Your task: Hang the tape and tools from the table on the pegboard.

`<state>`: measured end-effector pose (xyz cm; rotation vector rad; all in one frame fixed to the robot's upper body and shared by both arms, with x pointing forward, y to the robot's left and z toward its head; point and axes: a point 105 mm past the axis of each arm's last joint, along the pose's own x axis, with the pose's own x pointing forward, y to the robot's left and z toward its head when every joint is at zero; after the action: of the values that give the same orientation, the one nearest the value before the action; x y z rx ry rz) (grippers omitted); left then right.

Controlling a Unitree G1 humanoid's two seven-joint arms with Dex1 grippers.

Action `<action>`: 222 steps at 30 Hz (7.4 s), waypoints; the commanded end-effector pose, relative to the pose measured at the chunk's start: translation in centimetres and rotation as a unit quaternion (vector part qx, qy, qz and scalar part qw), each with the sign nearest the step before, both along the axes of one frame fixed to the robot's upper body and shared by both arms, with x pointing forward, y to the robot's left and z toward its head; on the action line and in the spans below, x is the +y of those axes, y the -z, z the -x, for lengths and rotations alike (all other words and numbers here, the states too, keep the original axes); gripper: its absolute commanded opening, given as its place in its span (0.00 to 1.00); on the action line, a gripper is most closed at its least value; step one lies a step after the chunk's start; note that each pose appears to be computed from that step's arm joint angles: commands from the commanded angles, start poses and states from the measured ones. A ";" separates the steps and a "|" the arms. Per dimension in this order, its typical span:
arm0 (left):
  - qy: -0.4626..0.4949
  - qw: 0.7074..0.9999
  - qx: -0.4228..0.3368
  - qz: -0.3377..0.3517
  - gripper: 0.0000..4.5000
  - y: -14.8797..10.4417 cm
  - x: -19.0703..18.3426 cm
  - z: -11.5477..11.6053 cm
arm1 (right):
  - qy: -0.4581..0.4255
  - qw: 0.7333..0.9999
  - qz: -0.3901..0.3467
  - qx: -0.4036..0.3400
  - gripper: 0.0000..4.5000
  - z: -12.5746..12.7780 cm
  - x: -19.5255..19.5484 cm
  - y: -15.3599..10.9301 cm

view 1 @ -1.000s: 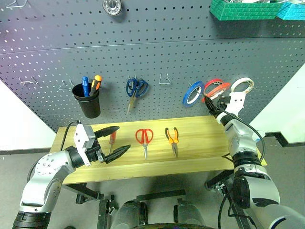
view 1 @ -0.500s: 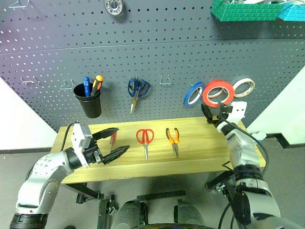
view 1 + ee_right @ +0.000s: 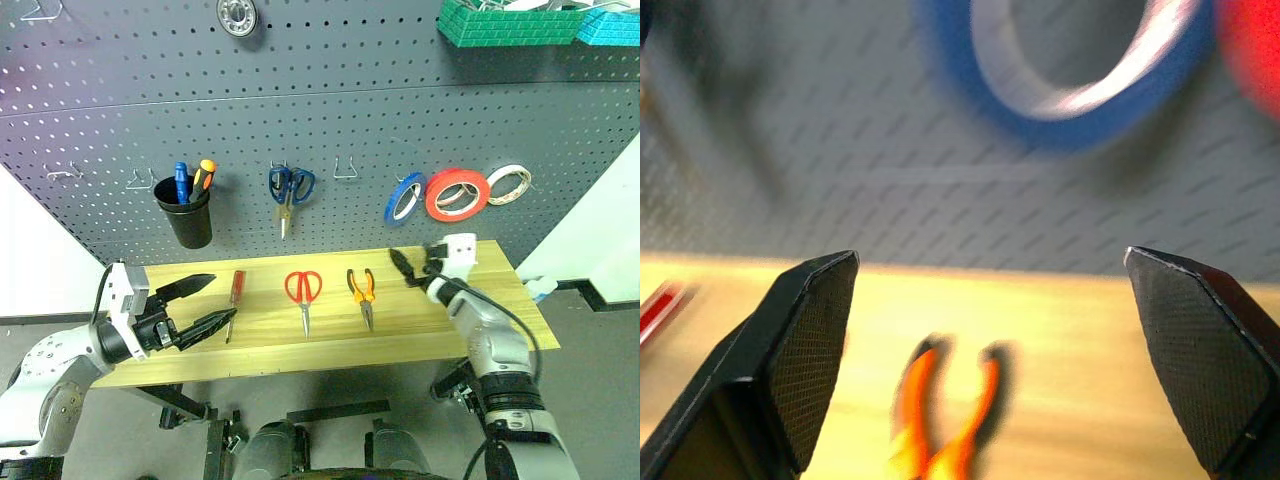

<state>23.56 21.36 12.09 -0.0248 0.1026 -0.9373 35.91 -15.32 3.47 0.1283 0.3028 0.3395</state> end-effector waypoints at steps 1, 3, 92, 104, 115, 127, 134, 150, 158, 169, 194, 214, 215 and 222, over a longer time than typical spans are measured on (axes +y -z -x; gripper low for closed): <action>-0.010 1.000 -0.015 -0.010 1.00 -0.3 0.9 0.3 | 0.000 0.999 0.018 0.033 0.99 -0.6 1.7 -0.4; -0.012 1.000 -0.012 -0.013 1.00 0.1 1.1 0.7 | 0.002 0.998 0.030 0.057 0.99 -0.6 2.3 0.1; -0.025 0.999 -0.008 -0.020 1.00 -1.5 -0.4 2.5 | -0.041 0.991 0.052 0.119 0.47 -2.0 5.8 2.5; 0.004 1.000 -0.006 0.004 1.00 -2.6 0.0 2.6 | -0.042 0.997 -0.060 -0.010 0.47 -0.3 2.9 -2.1; -0.008 0.998 -0.040 0.047 1.00 -4.0 0.4 1.1 | -0.107 0.979 -0.124 -0.123 0.47 1.1 2.7 -5.8; -0.015 0.995 -0.071 0.064 1.00 -4.4 0.1 -0.3 | -0.143 0.949 -0.158 -0.234 0.47 0.1 4.0 -12.6; -0.014 0.994 -0.083 0.071 1.00 -4.6 -0.2 -1.1 | -0.158 0.931 -0.178 -0.275 0.47 -0.5 5.3 -15.8; -0.012 0.994 -0.085 0.068 1.00 -4.1 -0.5 -1.3 | -0.134 0.916 -0.165 -0.341 0.47 -3.6 7.8 -20.2; -0.014 0.995 -0.078 0.059 1.00 -4.1 -0.6 -0.6 | -0.083 0.914 -0.157 -0.364 0.47 -6.2 8.4 -21.5; -0.018 0.997 -0.060 0.050 1.00 -4.2 -0.9 0.6 | -0.040 0.908 -0.159 -0.386 0.47 -7.8 7.9 -22.9; -0.020 0.998 -0.021 0.053 1.00 -4.2 -1.8 2.6 | -0.026 0.902 -0.161 -0.399 0.47 -8.1 8.2 -24.3; -0.014 0.999 0.001 0.052 1.00 -4.4 -2.4 3.8 | 0.017 0.903 -0.126 -0.411 0.47 -8.0 6.4 -24.2; -0.014 0.999 0.001 0.052 1.00 -4.5 -2.3 3.8 | 0.018 0.904 -0.118 -0.410 0.47 -8.0 6.4 -23.8; -0.015 0.999 0.009 0.049 1.00 -4.4 -2.1 4.0 | 0.013 0.909 -0.094 -0.406 0.47 -7.6 6.9 -22.1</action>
<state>19.88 19.31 15.54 -0.1523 0.0996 -0.8986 43.81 -8.15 24.46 0.1823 -0.5196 0.3802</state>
